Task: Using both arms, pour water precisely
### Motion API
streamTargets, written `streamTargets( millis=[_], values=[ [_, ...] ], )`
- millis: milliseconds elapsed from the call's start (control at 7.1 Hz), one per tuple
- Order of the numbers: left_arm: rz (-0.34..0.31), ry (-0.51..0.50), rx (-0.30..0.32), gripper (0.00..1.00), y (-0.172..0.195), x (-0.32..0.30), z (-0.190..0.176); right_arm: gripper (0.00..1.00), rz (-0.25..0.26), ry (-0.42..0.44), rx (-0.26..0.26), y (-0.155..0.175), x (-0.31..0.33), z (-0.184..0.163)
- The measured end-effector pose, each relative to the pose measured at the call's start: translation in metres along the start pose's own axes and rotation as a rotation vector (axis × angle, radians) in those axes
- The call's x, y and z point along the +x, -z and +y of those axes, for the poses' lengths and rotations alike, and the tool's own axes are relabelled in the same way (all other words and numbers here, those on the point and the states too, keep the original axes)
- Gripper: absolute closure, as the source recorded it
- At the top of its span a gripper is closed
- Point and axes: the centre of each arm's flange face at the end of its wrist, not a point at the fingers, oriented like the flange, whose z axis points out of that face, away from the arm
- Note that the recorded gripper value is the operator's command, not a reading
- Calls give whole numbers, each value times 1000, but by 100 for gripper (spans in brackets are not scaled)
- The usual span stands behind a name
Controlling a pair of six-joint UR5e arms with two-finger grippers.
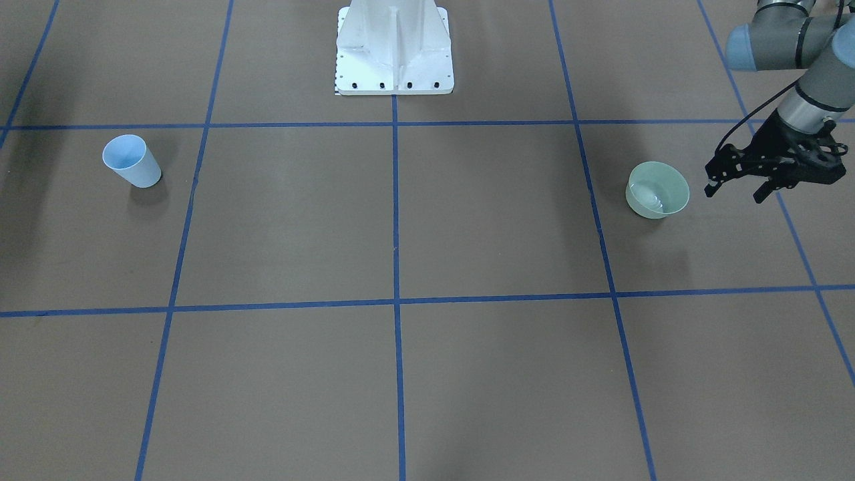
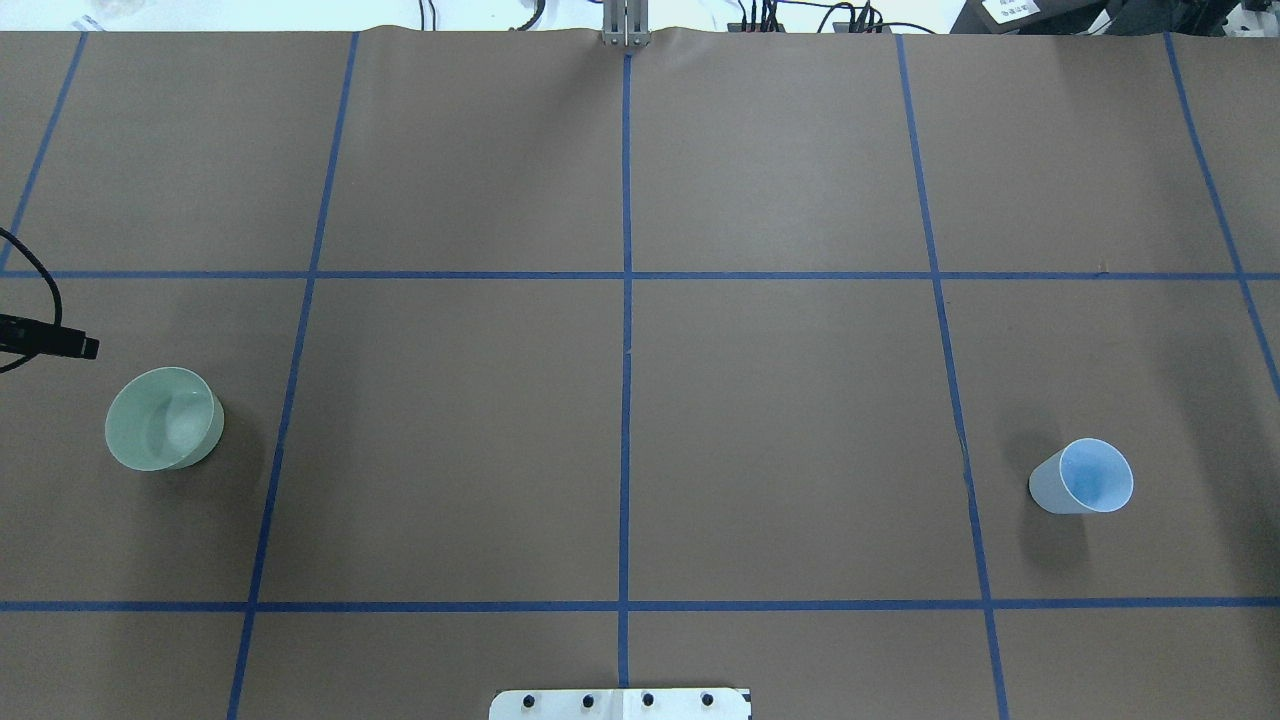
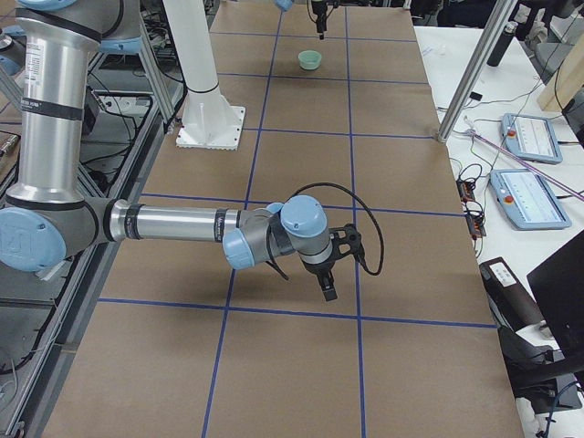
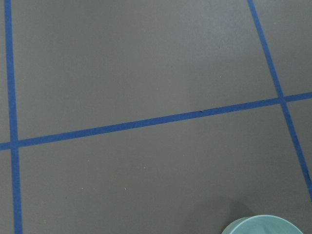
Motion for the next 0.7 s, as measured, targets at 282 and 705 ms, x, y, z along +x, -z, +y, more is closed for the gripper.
streamTargets(
  millis=[282, 705],
  values=[
    [-16, -24, -16, 41, -24, 25, 15, 0, 0, 1, 0, 0, 0, 0],
    [-24, -61, -40, 84, -41, 38, 27, 0, 0, 1, 0, 0, 0, -1]
  ],
)
